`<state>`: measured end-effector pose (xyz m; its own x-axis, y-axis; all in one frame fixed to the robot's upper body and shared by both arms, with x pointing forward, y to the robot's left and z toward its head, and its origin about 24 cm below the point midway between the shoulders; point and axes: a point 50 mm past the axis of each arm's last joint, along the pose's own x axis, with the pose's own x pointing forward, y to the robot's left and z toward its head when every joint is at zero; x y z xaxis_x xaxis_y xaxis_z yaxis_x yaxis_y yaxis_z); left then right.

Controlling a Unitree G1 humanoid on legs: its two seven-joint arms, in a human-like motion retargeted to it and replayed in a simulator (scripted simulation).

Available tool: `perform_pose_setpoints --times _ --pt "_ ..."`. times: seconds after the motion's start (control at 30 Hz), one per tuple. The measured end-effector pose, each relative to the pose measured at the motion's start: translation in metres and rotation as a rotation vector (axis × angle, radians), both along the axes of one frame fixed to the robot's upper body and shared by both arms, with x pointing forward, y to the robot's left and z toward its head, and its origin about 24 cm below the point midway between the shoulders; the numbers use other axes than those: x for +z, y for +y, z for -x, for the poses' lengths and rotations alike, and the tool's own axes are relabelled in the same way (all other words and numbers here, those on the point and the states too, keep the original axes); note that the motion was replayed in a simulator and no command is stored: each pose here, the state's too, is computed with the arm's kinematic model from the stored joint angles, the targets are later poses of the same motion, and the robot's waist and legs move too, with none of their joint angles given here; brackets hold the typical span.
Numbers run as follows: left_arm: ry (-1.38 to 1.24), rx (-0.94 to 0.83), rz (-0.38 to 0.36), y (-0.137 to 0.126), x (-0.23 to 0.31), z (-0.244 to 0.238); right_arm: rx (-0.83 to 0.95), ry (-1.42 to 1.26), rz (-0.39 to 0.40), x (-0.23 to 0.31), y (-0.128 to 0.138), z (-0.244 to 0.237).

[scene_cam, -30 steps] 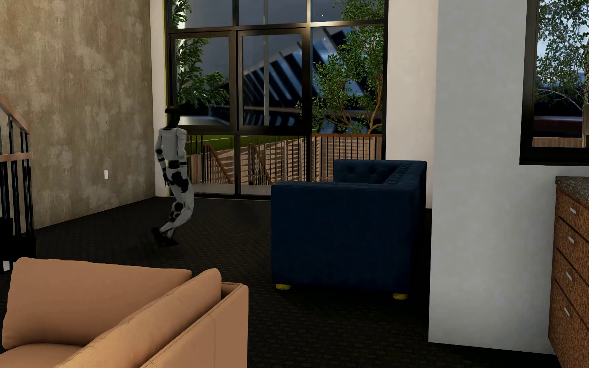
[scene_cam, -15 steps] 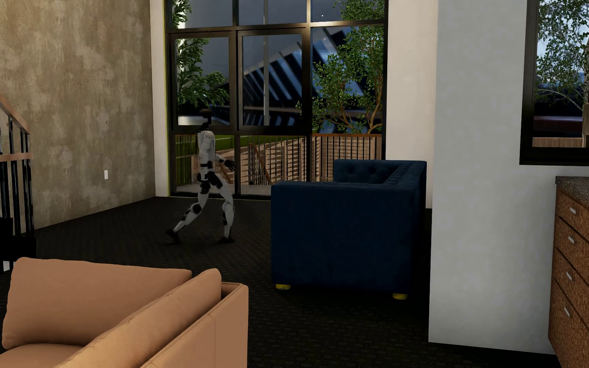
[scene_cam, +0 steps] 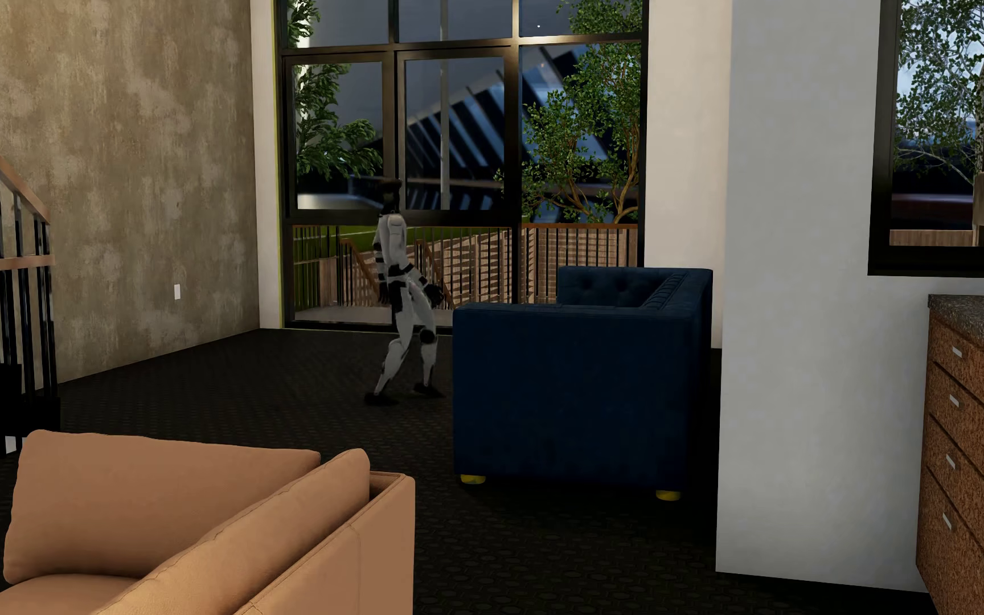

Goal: Go to the sofa

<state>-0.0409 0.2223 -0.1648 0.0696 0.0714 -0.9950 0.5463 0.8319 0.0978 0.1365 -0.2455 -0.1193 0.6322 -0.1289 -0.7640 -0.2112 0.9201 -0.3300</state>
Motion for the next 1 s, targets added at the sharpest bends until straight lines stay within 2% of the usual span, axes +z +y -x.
perform_pose_setpoints --times 0.1,0.17,0.3,0.37,0.43,0.5,0.6,0.67,0.77,0.87,0.93,1.0 --pt "0.005 0.017 0.007 -0.003 0.0 0.004 0.0 -0.046 -0.003 0.008 -0.001 -0.002" --pt "-0.024 0.011 0.008 -0.002 -0.001 -0.007 -0.009 0.022 -0.011 -0.002 0.001 0.019" --pt "-0.126 0.001 -0.012 0.006 0.0 -0.049 0.024 0.446 0.002 -0.045 0.015 0.118" --pt "-0.226 -0.005 -0.016 0.011 0.004 -0.086 0.128 0.661 0.023 -0.051 0.025 0.17" --pt "-0.367 0.032 -0.014 0.016 0.015 -0.127 0.263 0.708 0.004 -0.05 0.04 0.19" --pt "-0.497 0.071 -0.02 0.026 0.031 -0.161 0.281 0.661 -0.036 -0.05 0.051 0.185" --pt "-0.601 0.121 -0.053 0.041 0.047 -0.194 0.122 0.543 -0.081 -0.05 0.054 0.158" --pt "-0.633 0.094 -0.055 0.041 0.054 -0.211 0.093 0.445 -0.106 -0.048 0.058 0.131" --pt "-0.685 -0.031 -0.004 0.018 0.062 -0.235 0.171 0.342 -0.102 -0.043 0.062 0.096" --pt "-0.735 -0.114 0.091 -0.017 0.067 -0.247 0.192 0.354 -0.054 -0.044 0.05 0.087" --pt "-0.726 -0.126 0.147 -0.034 0.062 -0.237 0.151 0.38 -0.036 -0.046 0.042 0.091" --pt "-0.661 -0.081 0.167 -0.038 0.049 -0.21 0.11 0.393 -0.042 -0.047 0.04 0.095"
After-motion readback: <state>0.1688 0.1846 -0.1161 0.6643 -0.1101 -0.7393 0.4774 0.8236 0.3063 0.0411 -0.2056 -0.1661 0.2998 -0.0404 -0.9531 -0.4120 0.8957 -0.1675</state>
